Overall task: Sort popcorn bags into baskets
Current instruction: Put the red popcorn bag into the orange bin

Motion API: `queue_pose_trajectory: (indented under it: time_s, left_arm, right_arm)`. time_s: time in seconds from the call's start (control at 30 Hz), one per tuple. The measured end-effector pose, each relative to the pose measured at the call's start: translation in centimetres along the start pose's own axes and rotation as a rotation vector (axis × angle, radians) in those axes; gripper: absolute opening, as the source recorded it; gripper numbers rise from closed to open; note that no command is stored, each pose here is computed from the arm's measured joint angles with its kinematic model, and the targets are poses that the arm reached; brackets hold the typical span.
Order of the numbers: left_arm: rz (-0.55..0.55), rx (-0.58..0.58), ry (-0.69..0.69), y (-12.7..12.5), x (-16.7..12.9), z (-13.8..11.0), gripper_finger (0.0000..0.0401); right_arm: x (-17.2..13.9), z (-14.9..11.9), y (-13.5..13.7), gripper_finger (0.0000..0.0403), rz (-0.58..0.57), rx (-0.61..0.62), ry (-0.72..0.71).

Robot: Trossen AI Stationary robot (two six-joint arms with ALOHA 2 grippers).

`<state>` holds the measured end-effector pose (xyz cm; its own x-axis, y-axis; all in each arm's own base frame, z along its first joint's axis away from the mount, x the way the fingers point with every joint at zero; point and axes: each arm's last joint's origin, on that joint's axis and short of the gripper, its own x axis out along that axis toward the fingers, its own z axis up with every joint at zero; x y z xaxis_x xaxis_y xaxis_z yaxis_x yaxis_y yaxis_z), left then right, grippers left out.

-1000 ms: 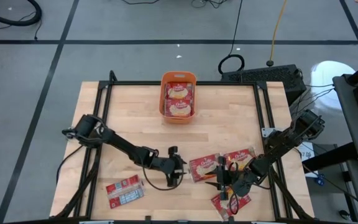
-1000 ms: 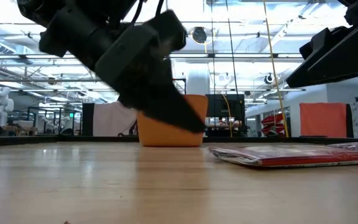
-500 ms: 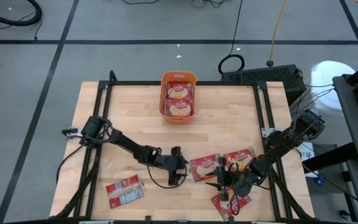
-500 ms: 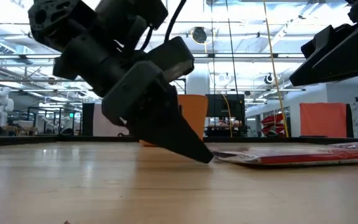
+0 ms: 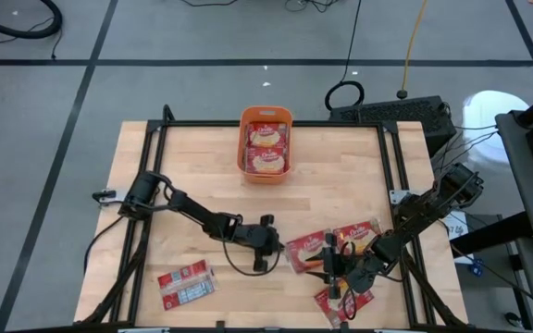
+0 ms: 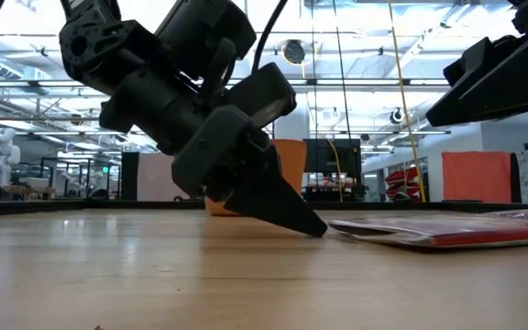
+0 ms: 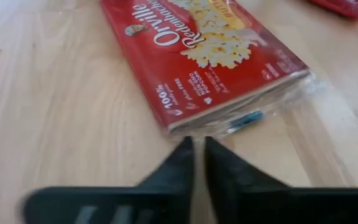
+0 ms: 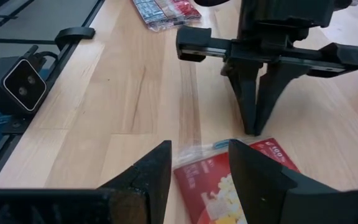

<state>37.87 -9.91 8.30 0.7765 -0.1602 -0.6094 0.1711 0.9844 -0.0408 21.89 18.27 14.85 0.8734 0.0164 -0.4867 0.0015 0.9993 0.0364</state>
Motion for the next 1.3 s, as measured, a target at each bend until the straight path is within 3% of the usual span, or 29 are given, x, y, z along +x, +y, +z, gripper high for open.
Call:
queue_pose_trajectory:
  time_s: [0.1, 0.3, 0.63, 0.83, 1.0, 1.3]
  left_arm:
    - [-0.004, -0.004, -0.014, 0.2, 0.0, 0.1, 0.0010]
    - [-0.001, -0.073, -0.013, 0.5, -0.2, 0.3, 0.0042]
    - [0.106, -0.035, -0.069, -1.1, -1.7, 1.8, 0.0196]
    - [0.135, -0.026, -0.054, -0.8, -0.5, 0.5, 0.0267]
    - [0.117, -0.052, -0.080, -0.3, 0.5, -0.1, 0.0271]
    - [-0.027, -0.049, -0.118, 1.4, 0.8, 0.3, 0.0225]
  right_arm:
    - [0.0, 0.0, 0.0, 0.0150, 0.000, 0.001, 0.000]
    - [0.0, 0.0, 0.0, 0.0150, 0.000, 0.001, 0.000]
    - [0.0, 0.0, 0.0, 0.0150, -0.001, -0.001, 0.002]
    - [0.0, 0.0, 0.0, 0.0150, 0.000, 0.000, 0.001]
    - [0.0, 0.0, 0.0, 0.0150, 0.000, -0.007, 0.003]
    - [0.0, 0.0, 0.0, 0.0150, 0.001, -0.012, 0.003]
